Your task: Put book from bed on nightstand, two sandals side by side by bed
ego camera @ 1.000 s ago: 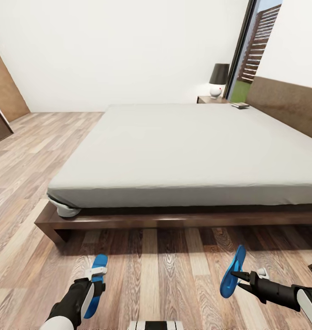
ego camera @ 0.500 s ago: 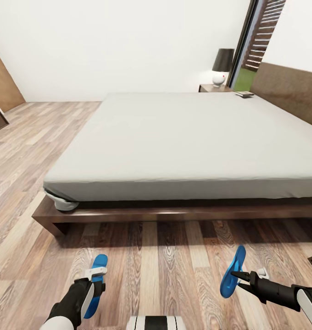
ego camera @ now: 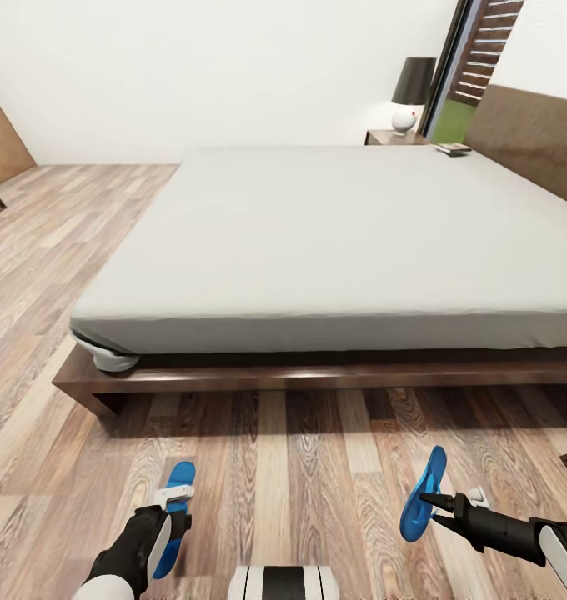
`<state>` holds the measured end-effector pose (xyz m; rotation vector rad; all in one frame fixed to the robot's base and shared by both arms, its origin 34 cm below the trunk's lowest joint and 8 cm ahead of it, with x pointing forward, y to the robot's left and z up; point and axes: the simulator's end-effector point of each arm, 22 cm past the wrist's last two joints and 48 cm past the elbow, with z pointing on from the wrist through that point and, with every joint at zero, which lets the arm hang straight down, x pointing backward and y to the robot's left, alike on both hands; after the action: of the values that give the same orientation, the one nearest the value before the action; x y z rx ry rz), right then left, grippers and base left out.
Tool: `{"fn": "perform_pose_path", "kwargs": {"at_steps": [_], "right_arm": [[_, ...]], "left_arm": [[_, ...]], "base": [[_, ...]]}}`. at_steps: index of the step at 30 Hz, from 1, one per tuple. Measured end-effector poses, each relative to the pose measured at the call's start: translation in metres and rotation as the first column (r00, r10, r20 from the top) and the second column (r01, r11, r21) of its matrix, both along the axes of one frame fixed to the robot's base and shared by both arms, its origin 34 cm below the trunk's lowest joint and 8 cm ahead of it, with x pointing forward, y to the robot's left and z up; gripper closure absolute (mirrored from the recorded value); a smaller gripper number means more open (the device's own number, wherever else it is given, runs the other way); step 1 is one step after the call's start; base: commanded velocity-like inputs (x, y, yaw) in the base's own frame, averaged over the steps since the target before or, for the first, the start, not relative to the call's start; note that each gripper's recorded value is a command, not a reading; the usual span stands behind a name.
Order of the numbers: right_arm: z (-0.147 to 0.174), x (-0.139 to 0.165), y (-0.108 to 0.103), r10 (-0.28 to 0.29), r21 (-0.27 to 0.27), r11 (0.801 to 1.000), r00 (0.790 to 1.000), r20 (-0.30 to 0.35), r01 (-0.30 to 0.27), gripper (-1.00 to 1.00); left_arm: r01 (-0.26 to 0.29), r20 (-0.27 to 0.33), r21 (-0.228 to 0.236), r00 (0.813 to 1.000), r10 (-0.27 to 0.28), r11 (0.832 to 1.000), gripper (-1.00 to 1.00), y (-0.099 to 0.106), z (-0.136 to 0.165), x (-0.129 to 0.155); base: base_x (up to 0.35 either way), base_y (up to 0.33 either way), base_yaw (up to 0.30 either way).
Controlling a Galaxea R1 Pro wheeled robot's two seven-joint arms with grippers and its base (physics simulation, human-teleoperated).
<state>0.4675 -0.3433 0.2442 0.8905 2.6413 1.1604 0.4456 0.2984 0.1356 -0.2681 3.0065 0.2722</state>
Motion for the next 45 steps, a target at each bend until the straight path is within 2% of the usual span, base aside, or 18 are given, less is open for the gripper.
{"fn": "perform_pose_path", "kwargs": {"at_steps": [19,26,45], "right_arm": [[-0.031,-0.021,0.000,0.001,0.000,1.000,0.997,-0.076,-0.001,1.00],[-0.031,-0.020,0.000,-0.001,0.001,1.000,0.997,-0.076,0.001,1.00],[-0.031,-0.020,0.000,0.000,0.000,1.000,0.997,-0.075,0.000,1.00]], "left_arm": [[-0.001,-0.075,0.004,0.997,0.001,1.000,1.00,0.003,-0.029,-0.029],[-0.004,-0.075,0.007,0.997,0.004,1.000,1.00,0.005,-0.029,-0.029],[-0.009,-0.074,0.008,0.997,0.009,1.000,1.00,0.007,-0.028,-0.029]], "base": [[0.000,0.000,0.000],[0.011,0.001,0.000],[0.233,0.212,0.000]]}}
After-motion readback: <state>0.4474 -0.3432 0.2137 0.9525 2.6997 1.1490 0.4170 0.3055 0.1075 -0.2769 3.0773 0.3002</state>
